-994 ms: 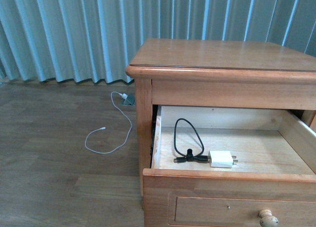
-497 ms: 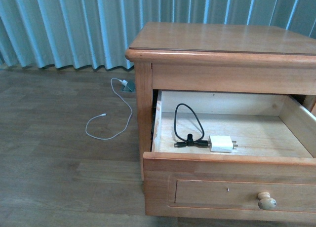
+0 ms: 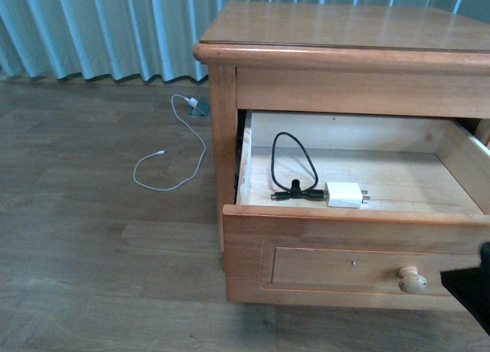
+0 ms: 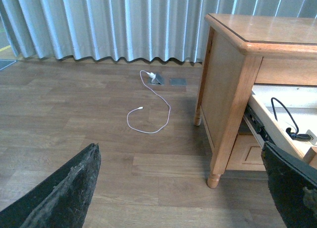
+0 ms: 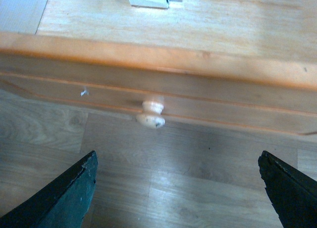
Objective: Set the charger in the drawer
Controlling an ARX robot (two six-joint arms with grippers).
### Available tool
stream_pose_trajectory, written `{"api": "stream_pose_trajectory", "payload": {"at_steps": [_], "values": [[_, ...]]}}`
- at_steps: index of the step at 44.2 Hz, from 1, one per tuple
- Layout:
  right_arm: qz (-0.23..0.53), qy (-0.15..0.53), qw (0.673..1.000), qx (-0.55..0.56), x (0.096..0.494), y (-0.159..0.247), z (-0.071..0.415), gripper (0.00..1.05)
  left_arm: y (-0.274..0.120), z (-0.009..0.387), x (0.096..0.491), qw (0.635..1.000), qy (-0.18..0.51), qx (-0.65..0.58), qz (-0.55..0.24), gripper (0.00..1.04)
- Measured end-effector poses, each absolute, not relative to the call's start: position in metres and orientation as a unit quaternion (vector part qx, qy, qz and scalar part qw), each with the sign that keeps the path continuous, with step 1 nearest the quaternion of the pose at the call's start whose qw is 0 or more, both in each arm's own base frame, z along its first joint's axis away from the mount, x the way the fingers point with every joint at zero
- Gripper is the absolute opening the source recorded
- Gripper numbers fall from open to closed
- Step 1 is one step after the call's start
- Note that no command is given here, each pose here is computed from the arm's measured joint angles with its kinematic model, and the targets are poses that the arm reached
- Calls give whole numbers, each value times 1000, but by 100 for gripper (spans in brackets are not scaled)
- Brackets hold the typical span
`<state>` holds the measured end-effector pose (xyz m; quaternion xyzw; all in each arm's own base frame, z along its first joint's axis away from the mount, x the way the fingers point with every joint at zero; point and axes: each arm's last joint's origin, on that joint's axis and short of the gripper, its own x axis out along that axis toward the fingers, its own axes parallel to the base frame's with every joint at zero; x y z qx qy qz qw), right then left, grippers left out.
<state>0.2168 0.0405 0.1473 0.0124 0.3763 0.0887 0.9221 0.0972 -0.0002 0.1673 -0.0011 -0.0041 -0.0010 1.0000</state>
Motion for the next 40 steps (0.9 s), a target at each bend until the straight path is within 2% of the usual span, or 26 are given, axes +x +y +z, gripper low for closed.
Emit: {"api": "stream_pose_trajectory", "payload": {"at_steps": [15, 40], "values": [[70, 371, 926, 12, 284, 63, 129, 96, 0, 167, 97, 1000, -4, -1, -1, 99], [39, 243, 968, 37, 388, 68, 111, 96, 0, 167, 97, 1000, -4, -1, -1, 99]]}}
